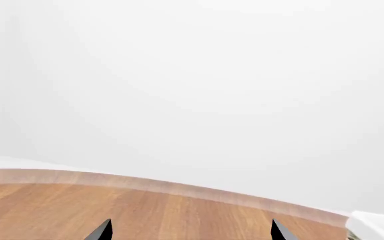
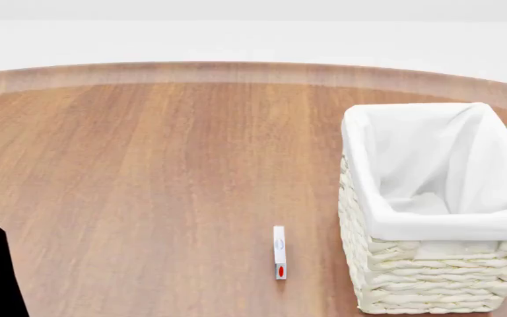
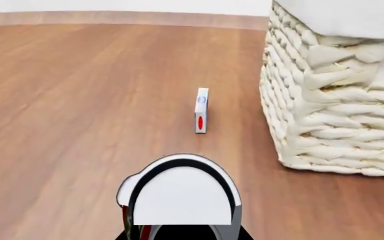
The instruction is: Pick up the tomato sauce, and put it in the basket.
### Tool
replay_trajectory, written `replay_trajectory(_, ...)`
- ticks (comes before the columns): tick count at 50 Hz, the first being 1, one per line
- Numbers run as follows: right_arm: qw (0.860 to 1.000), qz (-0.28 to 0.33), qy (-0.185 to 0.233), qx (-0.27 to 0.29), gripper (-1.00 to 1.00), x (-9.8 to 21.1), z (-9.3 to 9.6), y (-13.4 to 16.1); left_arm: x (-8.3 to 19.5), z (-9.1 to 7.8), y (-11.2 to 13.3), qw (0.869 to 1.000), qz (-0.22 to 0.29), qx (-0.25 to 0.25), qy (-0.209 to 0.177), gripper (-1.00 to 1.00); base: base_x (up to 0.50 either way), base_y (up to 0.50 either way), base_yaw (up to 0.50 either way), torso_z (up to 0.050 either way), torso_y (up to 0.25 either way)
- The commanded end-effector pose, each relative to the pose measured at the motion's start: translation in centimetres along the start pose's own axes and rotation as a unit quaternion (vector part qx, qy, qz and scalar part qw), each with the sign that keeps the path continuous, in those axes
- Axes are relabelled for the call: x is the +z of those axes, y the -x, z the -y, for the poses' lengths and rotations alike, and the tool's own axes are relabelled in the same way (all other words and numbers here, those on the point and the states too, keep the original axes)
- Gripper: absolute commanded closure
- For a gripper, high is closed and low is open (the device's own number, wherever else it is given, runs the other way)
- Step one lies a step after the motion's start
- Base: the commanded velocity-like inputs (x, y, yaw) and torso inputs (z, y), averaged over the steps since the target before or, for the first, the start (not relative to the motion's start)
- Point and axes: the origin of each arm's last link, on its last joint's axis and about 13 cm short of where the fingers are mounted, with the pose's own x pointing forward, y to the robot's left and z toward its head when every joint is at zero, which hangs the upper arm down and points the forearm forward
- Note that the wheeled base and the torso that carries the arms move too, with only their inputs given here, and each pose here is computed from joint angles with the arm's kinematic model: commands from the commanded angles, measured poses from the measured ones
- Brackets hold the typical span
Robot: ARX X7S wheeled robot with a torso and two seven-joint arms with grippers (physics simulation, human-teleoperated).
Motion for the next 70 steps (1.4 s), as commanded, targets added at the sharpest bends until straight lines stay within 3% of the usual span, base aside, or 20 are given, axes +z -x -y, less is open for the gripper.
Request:
replay_trajectory(1, 0.999, 0.026, 0.036, 0.013, 1.0, 3.4, 0.4, -2.9, 0.2, -0.1, 0.0, 1.0, 0.002, 0.003, 0.002, -1.0, 0.0, 0.0, 0.0, 0.0, 0.0)
replay_trajectory(20, 0.997, 0.044, 0.068, 0.011, 1.0, 7.5, 1.1, -5.7, 0.3, -0.1, -0.1, 1.0, 0.002, 0.004, -0.002, -1.0, 0.0, 0.0, 0.0, 0.0, 0.001)
replay_trajectory(49, 0.99, 0.1, 0.097, 0.011, 1.0, 17.6, 0.9, -8.1, -0.2, -0.1, -0.1, 1.0, -0.004, 0.002, 0.009, -1.0, 0.0, 0.0, 0.0, 0.0, 0.0)
replay_trajectory(52, 0.989, 0.093, 0.113, 0.003, 1.0, 17.6, 0.9, -7.9, -0.1, -0.1, -0.2, 1.0, -0.004, 0.003, 0.006, -1.0, 0.0, 0.0, 0.0, 0.0, 0.0)
replay_trajectory(68, 0.989, 0.093, 0.113, 0.003, 1.0, 17.6, 0.9, -7.9, -0.1, -0.1, -0.2, 1.0, -0.004, 0.003, 0.006, -1.0, 0.0, 0.0, 0.0, 0.0, 0.001)
replay_trajectory(70, 0.988, 0.101, 0.113, 0.007, 1.0, 18.7, 1.0, -8.8, -0.1, 0.0, -0.1, 1.0, -0.003, 0.001, 0.005, -1.0, 0.0, 0.0, 0.0, 0.0, 0.0)
